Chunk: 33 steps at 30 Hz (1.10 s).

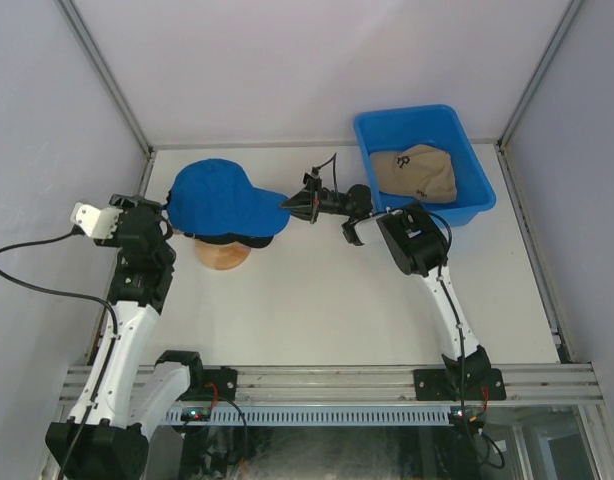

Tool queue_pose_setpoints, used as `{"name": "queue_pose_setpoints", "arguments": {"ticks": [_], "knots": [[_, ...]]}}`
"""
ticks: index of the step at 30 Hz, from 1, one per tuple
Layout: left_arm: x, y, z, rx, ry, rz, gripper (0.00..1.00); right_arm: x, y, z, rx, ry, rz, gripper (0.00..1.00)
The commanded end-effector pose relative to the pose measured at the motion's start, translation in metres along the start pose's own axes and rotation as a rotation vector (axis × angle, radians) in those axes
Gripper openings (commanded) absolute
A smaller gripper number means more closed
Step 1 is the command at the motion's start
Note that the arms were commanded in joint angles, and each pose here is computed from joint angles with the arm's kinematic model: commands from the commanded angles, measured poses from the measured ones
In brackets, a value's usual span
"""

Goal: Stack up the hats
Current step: Stack the hat on the hat.

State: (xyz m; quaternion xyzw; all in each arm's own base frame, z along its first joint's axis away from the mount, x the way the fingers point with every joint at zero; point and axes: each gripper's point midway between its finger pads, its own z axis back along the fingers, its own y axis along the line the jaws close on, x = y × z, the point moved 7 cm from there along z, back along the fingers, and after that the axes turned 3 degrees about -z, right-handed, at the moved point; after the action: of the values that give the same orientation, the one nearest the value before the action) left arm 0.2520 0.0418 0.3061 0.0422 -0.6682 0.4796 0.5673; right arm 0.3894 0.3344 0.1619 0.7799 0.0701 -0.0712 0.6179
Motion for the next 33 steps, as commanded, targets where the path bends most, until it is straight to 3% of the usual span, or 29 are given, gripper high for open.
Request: {"name": "queue_pose_setpoints", "arguments": {"ticks": [1, 17, 20, 23, 24, 25, 26, 33], "knots": [[0.018, -0.016, 0.000, -0.038, -0.027, 0.058, 0.63, 0.007, -0.011, 0.007, -0.052, -0.007, -0.276, 0.00], [0.006, -0.018, -0.008, -0.047, 0.014, 0.042, 0.63, 0.013, -0.032, 0.010, -0.089, -0.024, -0.286, 0.00], [0.004, -0.017, -0.009, -0.045, 0.020, 0.040, 0.63, 0.016, -0.027, 0.012, -0.079, -0.028, -0.271, 0.04], [0.004, -0.015, -0.007, -0.043, 0.017, 0.044, 0.63, 0.016, -0.018, 0.016, -0.072, -0.034, -0.243, 0.38], [0.005, -0.014, -0.006, -0.043, 0.014, 0.047, 0.63, 0.017, -0.016, 0.018, -0.076, -0.039, -0.235, 0.57], [0.006, -0.014, -0.006, -0.044, 0.012, 0.051, 0.63, 0.017, -0.010, 0.020, -0.077, -0.045, -0.219, 0.89], [0.007, -0.013, -0.005, -0.044, 0.010, 0.054, 0.63, 0.017, -0.008, 0.022, -0.085, -0.052, -0.211, 0.98], [0.014, -0.012, 0.001, -0.051, 0.004, 0.075, 0.63, 0.015, 0.012, 0.033, -0.119, -0.079, -0.135, 1.00]]}}
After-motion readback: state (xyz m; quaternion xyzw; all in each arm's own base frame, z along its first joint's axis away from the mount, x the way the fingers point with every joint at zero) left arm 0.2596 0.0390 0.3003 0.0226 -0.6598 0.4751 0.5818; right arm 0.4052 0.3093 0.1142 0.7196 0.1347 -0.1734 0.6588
